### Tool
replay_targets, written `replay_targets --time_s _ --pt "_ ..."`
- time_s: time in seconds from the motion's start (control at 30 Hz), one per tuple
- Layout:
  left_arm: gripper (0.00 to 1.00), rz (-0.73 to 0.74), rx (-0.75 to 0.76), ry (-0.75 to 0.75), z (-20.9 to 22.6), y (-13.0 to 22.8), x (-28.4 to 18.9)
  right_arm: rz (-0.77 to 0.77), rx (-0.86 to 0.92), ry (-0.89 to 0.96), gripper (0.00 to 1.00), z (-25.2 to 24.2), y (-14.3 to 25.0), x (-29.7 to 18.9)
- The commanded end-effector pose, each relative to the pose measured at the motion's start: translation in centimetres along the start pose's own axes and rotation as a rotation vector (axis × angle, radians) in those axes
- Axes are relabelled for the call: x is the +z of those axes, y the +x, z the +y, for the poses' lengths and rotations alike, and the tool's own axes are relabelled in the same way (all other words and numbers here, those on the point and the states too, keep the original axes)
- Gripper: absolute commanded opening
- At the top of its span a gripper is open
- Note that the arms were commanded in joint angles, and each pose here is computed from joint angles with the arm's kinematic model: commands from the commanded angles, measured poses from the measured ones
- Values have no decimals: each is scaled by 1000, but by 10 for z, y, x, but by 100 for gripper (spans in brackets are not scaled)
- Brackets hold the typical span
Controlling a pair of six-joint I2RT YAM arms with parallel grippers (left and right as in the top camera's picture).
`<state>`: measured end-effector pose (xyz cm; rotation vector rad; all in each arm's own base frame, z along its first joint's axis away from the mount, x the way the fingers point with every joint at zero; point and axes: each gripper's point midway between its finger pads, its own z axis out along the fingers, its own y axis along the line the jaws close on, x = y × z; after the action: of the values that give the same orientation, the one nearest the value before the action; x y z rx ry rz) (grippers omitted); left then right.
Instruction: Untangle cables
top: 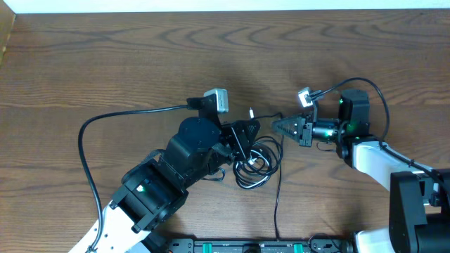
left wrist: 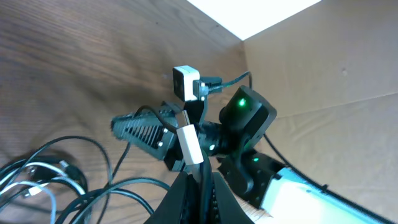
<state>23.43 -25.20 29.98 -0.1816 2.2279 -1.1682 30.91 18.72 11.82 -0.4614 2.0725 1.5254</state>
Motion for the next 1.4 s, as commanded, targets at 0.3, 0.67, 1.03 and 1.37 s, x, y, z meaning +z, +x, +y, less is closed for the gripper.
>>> replay_targets --time_s 0.3,0.67,1.03,1.37 --pt "8 -121 96 -287 58 -16 -12 -178 290 267 1 -69 -13 -71" --pt "8 -358 182 -713 127 -50 -59 -206 317 280 1 -75 -14 -83" --pt "8 -410 199 -839 147 -60 -80 -205 313 281 1 -75 -14 -83" --pt "59 -263 171 -837 158 -40 -53 -205 313 281 1 -75 -14 -83"
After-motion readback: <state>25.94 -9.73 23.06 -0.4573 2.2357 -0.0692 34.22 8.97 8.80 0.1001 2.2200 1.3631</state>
